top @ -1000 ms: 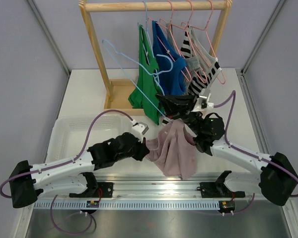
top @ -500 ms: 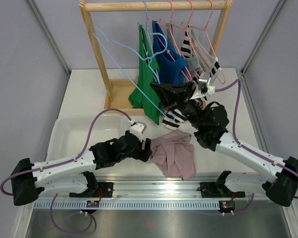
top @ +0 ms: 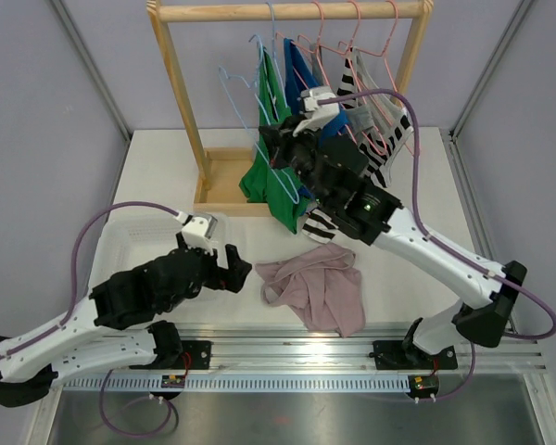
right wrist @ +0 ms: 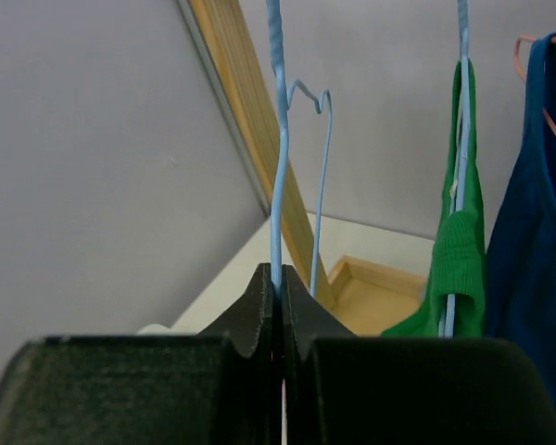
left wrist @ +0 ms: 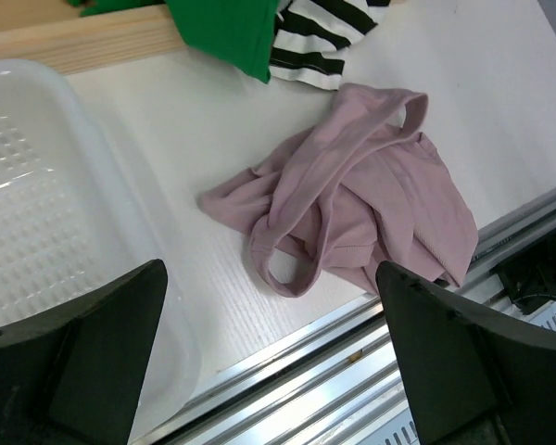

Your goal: Remove the tank top from the hanger

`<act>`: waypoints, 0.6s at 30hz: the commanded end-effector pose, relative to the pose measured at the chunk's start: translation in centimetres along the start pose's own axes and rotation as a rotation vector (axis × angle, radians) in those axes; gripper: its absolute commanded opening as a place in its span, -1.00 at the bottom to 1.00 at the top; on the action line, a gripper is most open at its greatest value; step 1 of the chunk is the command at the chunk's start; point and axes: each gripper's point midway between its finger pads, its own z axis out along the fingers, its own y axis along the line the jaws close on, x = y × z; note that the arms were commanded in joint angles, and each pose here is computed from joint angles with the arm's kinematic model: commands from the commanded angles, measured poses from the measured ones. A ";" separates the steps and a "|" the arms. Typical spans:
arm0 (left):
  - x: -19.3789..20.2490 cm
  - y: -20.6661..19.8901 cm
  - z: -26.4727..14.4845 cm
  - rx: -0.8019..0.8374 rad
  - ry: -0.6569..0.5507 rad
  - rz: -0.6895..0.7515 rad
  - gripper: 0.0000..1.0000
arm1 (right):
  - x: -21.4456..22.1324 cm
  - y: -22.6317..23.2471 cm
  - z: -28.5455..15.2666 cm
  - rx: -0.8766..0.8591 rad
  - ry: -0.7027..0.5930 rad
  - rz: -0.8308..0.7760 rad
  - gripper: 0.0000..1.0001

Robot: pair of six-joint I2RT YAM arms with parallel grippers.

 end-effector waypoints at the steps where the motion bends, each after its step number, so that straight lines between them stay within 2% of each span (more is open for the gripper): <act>1: -1.5 2.3 -2.4 -0.090 -0.032 -0.026 0.98 | 0.5 -1.7 1.6 0.148 0.054 -0.106 -1.00; 2: -1.6 2.5 -2.8 -0.094 -0.035 -0.028 0.98 | 0.6 -1.7 2.3 0.161 0.057 -0.121 -1.00; 3: -1.9 2.7 -3.1 -0.097 -0.042 -0.027 0.98 | -1.2 -1.3 2.8 0.170 0.023 -0.125 -1.00; 5: -1.8 3.6 -3.7 -0.121 -0.044 -0.013 0.98 | -0.1 -1.8 4.6 0.214 0.031 -0.184 -1.00; 6: -1.7 4.1 -3.7 -0.141 -0.051 -0.012 0.98 | -1.8 -1.4 5.1 0.218 -0.005 -0.172 -1.00; 8: -1.7 4.2 -4.0 -0.132 -0.064 -0.024 0.98 | -0.5 -1.6 6.7 0.239 0.015 -0.237 -1.00; 9: -1.5 4.0 -4.0 -0.114 -0.058 -0.020 0.98 | -2.1 -1.4 7.1 0.246 -0.018 -0.234 -1.00; 10: -1.5 3.9 -4.0 -0.101 -0.066 -0.028 0.98 | -0.7 -1.5 8.2 0.253 0.003 -0.254 -1.00; 12: -1.5 3.9 -4.1 -0.098 -0.070 -0.032 0.98 | -2.3 -2.2 9.2 0.259 -0.014 -0.239 -1.00; 13: -1.5 4.0 -4.1 -0.097 -0.070 -0.033 0.98 | -0.8 -2.4 10.4 0.254 0.008 -0.240 -1.00; 15: -1.5 3.9 -4.2 -0.088 -0.076 -0.034 0.98 | -2.5 -3.1 11.1 0.263 -0.015 -0.228 -1.00; 16: -1.5 3.9 -4.2 -0.086 -0.079 -0.034 0.98 | -0.9 -3.4 12.2 0.263 0.009 -0.239 -1.00; 18: -1.5 3.9 -4.0 -0.092 -0.073 -0.029 0.98 | -2.1 -3.6 12.5 0.262 -0.009 -0.228 -1.00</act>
